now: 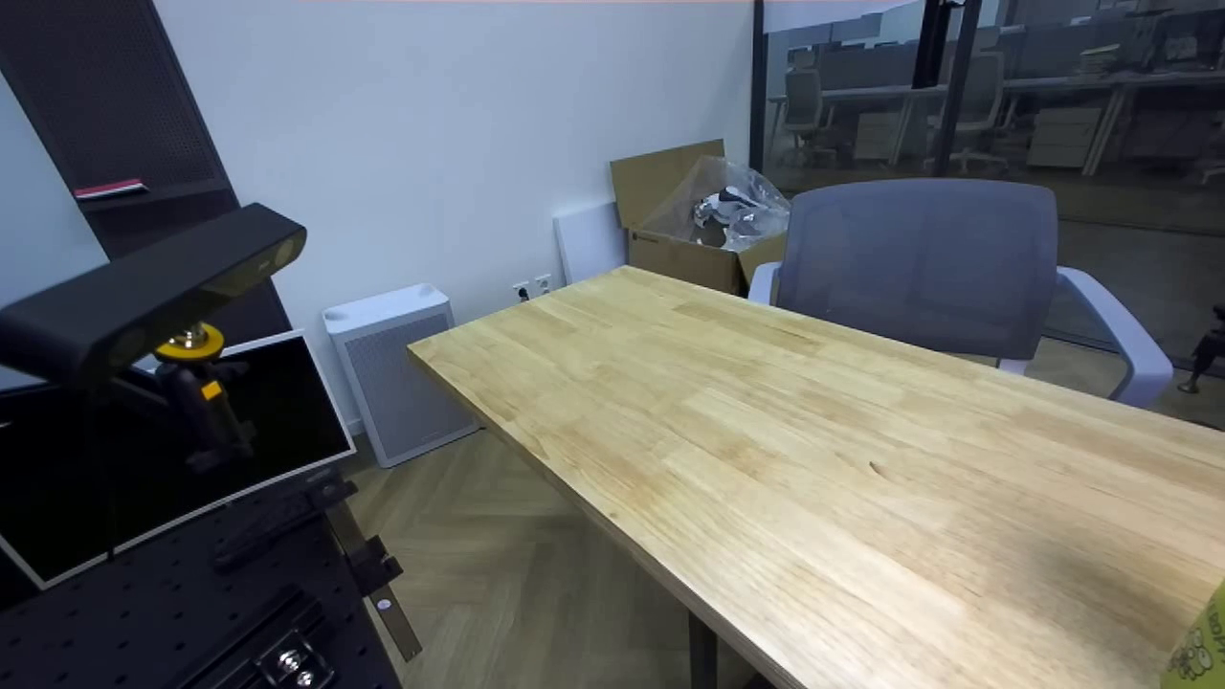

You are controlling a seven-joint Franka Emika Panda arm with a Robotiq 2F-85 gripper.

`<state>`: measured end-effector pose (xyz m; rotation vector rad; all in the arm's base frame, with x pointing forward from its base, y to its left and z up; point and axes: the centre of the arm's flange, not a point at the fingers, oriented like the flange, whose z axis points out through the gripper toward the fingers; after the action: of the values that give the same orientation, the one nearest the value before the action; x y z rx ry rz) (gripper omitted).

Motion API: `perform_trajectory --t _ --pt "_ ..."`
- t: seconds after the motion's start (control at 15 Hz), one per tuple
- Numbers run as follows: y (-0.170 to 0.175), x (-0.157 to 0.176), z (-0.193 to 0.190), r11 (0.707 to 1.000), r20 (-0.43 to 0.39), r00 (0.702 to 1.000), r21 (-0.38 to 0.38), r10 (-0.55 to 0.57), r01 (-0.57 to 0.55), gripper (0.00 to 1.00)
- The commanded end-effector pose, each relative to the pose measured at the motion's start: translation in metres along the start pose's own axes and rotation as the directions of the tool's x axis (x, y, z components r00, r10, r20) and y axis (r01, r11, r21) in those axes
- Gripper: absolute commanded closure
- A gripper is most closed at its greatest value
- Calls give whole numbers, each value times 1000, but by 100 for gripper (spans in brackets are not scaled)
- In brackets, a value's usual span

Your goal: Move the mug cup to the right

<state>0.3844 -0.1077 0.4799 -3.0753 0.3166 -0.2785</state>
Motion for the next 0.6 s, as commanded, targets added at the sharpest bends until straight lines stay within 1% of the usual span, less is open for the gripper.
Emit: perform_trajectory --t 0.0,0.07,0.2,0.27,0.33,0.53 --pt "36 6 17 996 24 999 84 30 -32 0" --pt "46 7 23 992 42 998 116 35 -40 0" --pt "61 8 34 988 76 996 146 45 -56 0" --pt "66 7 37 988 99 994 140 56 -69 0" --pt "57 -3 34 991 68 997 124 46 -54 0" --pt "64 -2 45 989 92 994 129 56 -68 0"
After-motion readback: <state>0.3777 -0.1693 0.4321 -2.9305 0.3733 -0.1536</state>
